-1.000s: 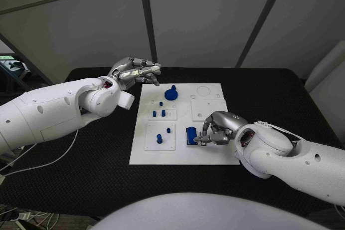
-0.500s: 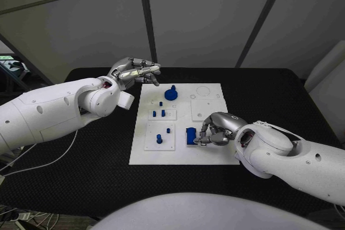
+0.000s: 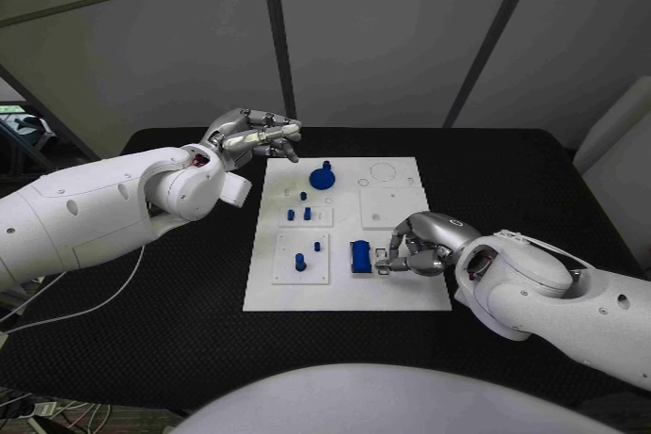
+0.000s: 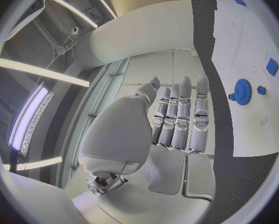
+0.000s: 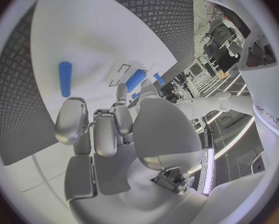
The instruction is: Assemble the parts on the task board
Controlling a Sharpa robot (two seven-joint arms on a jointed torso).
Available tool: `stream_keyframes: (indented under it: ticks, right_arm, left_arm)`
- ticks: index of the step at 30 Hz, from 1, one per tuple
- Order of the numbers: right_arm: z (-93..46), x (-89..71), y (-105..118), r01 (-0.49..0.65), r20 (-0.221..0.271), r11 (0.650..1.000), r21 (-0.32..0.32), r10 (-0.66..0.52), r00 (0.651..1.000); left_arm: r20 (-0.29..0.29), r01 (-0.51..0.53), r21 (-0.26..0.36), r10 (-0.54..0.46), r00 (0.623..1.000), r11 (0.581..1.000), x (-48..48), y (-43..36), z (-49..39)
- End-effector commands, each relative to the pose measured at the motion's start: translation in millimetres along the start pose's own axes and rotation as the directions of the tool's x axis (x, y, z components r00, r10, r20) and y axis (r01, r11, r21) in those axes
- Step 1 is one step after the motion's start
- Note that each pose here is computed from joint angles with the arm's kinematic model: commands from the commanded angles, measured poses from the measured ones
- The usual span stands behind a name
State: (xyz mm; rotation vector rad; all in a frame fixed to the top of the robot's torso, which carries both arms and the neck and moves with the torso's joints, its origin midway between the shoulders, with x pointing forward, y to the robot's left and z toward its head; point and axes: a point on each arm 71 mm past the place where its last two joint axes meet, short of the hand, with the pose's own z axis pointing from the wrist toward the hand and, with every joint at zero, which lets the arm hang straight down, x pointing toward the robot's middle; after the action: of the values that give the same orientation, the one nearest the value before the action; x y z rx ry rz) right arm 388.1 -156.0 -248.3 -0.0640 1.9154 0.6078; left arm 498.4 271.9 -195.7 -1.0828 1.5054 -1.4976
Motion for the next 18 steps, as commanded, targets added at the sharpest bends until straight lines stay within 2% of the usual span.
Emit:
stream_keyframes:
  ticks: [1,6,10,15,18]
  right_arm:
    - [-4.5,-5.5,-7,-0.029,0.039,1.000,-0.005,0.029,0.999]
    - [-15.8,-13.0,-26,-0.089,0.073,0.996,0.027,0.087,0.994]
    - [-26.9,-19.9,-50,-0.101,0.097,0.991,0.083,0.092,0.991]
    - [-33.6,-23.3,-67,-0.081,0.098,0.987,0.140,0.068,0.993]
    - [-32.8,-23.3,-72,-0.057,0.096,0.985,0.162,0.042,0.994]
  left_arm:
    - [-0.006,-0.002,0.007,0.002,1.000,1.000,0.0,-1.5,-0.3]
    - [-0.007,-0.002,0.008,0.002,1.000,1.000,0.2,-1.7,-0.7]
    - [-0.003,-0.003,0.007,0.003,1.000,1.000,-0.7,-2.1,-1.9]
    - [-0.009,-0.002,0.007,0.002,1.000,1.000,1.7,-2.2,-1.5]
    - [-0.014,0.001,0.007,0.000,1.000,1.000,3.6,-2.2,-1.0]
